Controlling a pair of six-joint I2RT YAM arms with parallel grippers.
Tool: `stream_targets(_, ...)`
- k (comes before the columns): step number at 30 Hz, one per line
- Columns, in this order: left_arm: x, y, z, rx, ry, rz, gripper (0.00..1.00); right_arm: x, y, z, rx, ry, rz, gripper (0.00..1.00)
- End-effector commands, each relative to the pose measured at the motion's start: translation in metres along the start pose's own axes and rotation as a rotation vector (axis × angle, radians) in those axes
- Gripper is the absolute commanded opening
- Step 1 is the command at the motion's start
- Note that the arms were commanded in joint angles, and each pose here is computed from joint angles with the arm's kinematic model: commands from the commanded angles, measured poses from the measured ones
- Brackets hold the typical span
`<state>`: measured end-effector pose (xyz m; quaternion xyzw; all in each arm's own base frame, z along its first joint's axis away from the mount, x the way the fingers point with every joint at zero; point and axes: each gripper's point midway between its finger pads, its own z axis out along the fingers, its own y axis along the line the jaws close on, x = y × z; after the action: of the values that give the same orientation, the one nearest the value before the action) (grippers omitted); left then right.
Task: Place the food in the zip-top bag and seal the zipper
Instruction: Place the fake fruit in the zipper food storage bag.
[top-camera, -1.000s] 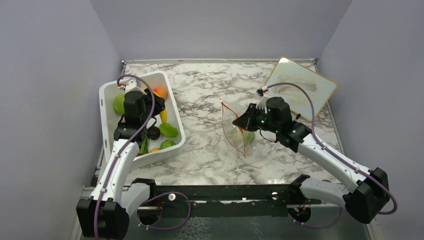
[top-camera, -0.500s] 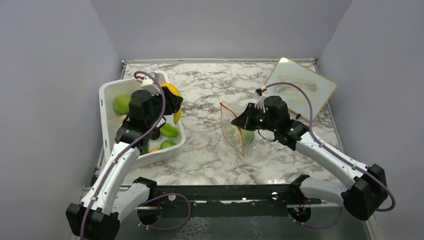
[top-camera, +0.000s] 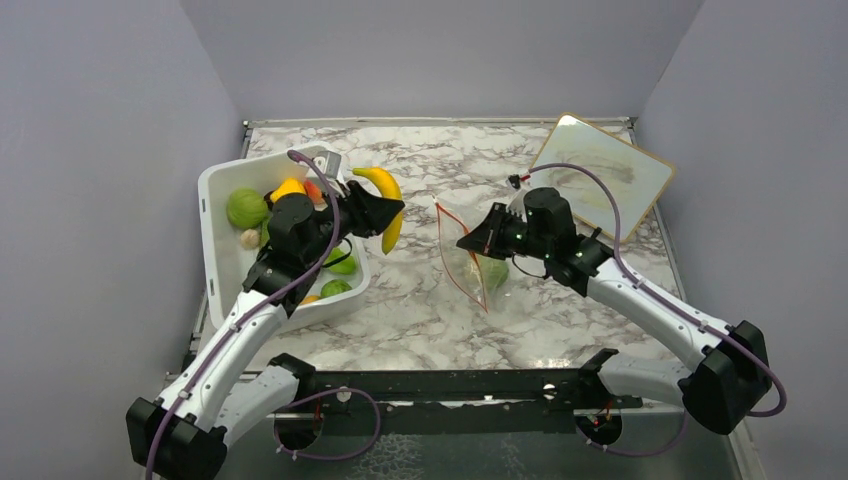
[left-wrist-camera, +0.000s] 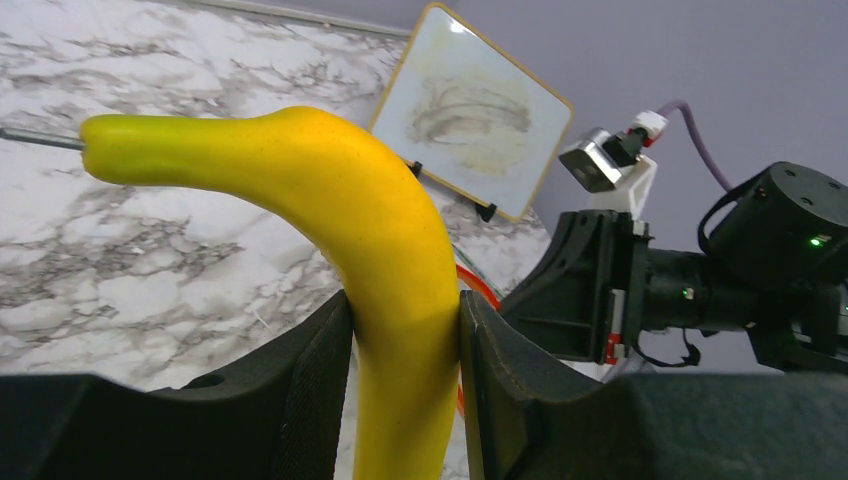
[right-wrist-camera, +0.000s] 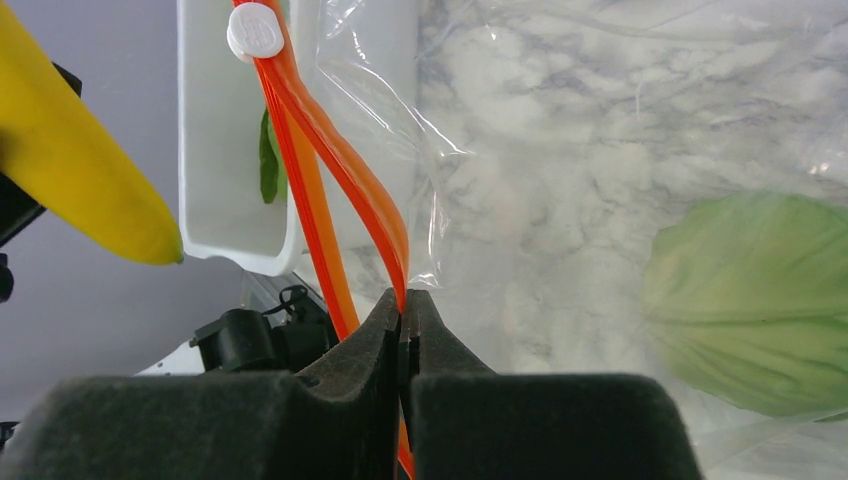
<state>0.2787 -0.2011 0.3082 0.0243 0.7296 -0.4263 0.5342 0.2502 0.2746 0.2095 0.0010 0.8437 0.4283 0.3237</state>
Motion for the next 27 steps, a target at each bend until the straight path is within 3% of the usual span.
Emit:
stream_targets(1,-0.004,-0.037,0.005,0.149,-0.041,-0.058,0.21,-0.011,0.023,0.003,-0.068,-0.008,0.026,0.01)
stream_targets(14,0.046,-0.085,0.039,0.220,0.001,-0.153,0.18,-0.022,0.035,0.007,-0.105,-0.039,0.066,0.01)
stream_targets(27,0.096,-0.042,0.062,-0.001,0.004,-0.112,0.16,-0.021,0.027,0.001,-0.081,-0.071,0.067,0.01)
